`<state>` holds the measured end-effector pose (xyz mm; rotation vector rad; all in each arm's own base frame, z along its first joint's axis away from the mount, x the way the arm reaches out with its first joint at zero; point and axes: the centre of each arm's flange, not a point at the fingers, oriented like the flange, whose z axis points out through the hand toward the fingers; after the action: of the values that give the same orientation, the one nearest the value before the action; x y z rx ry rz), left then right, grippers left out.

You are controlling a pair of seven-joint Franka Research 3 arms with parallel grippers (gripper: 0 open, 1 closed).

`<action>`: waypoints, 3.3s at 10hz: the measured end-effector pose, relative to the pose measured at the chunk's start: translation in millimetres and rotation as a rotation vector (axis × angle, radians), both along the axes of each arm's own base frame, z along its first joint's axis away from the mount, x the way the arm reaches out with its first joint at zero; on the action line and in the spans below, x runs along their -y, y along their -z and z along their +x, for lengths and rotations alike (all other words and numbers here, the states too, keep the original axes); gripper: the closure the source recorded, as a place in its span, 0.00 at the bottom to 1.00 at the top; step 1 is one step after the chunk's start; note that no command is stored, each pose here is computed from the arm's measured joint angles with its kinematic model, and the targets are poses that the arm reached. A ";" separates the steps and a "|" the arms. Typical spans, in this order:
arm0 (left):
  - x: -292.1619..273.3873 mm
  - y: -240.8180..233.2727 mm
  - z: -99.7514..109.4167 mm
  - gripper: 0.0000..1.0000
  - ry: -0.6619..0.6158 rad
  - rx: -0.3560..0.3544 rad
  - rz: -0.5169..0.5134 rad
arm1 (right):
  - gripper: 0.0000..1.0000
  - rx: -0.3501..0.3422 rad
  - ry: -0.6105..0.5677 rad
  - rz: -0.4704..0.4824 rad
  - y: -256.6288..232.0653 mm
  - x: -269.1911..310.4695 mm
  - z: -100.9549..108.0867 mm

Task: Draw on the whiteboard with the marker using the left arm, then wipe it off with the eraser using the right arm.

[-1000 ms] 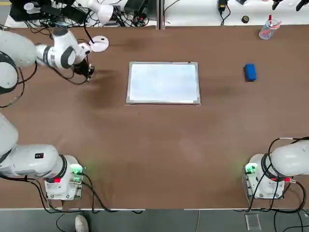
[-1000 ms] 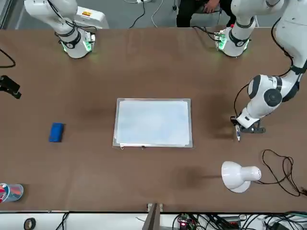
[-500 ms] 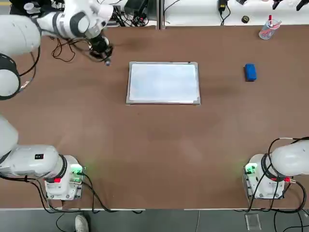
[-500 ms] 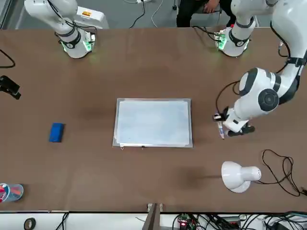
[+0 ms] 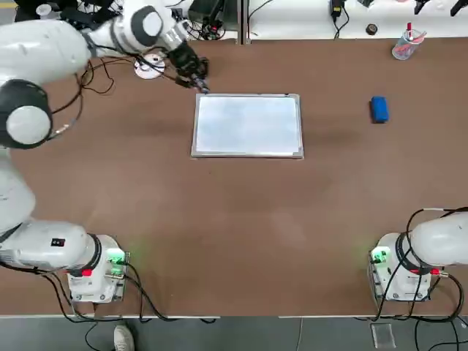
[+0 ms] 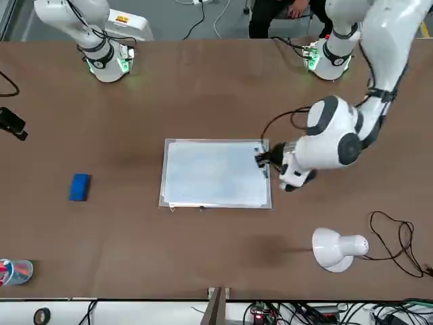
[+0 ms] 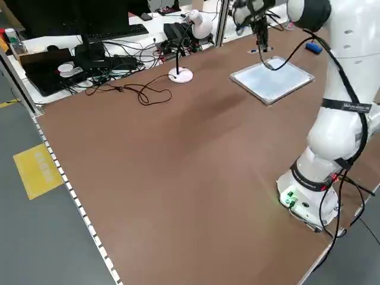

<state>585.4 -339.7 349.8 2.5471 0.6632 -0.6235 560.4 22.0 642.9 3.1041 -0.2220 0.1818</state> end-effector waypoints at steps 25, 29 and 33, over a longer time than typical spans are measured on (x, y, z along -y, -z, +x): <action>142.5 190.1 -48.7 0.82 -0.669 -0.670 -0.692 | 0.00 -0.019 -0.080 -0.010 18.5 -1.2 6.3; 155.4 202.2 -64.1 0.82 -0.651 -0.667 -0.694 | 0.00 -0.019 -0.081 0.000 19.0 -2.1 6.3; 153.3 215.7 -67.1 0.82 -0.649 -0.655 -0.690 | 0.00 -0.028 -0.080 0.016 21.7 -3.6 5.8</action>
<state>518.3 -493.1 134.1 1.3619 1.1647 -1.1849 566.2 25.6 621.3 3.1311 -0.0983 0.1385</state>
